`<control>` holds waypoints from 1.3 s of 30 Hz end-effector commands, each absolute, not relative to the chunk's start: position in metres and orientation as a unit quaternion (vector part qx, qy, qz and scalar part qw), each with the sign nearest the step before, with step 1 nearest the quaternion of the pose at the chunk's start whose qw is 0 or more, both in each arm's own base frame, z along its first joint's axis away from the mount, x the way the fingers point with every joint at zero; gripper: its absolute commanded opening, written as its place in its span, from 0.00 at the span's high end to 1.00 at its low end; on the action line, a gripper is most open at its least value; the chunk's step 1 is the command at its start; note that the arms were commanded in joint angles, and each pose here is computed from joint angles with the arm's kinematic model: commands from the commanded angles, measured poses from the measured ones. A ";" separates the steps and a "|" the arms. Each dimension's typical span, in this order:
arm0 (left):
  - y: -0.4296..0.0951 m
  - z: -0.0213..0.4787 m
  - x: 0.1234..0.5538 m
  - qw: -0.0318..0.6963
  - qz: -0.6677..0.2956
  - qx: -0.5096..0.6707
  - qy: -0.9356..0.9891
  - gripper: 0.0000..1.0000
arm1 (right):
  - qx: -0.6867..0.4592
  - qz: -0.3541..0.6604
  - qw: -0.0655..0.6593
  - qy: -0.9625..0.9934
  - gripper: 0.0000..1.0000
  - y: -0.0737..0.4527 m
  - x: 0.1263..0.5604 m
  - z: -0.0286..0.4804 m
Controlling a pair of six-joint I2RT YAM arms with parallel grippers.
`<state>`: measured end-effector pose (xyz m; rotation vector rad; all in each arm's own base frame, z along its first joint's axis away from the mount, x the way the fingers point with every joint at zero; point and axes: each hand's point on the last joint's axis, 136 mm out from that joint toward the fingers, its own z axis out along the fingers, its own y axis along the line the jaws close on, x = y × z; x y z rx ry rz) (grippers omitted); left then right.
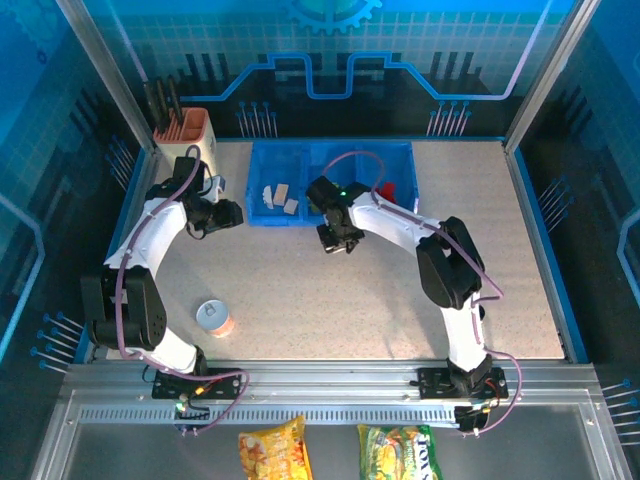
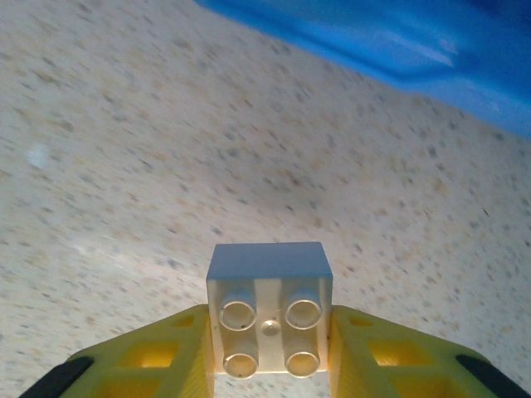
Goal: Sort the legos into containers by color
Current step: Place the lego in the container.
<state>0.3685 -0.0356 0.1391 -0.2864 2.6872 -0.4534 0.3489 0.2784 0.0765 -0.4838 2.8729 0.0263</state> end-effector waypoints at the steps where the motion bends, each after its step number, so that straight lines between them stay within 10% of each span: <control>1: -0.037 0.145 0.366 0.202 -0.173 -0.097 0.959 0.55 | -0.179 0.006 0.110 0.978 0.63 0.294 0.349 0.082; 39: -0.038 0.148 0.366 0.208 -0.177 -0.097 0.957 0.55 | -0.147 0.161 0.300 0.929 0.64 0.452 0.460 0.097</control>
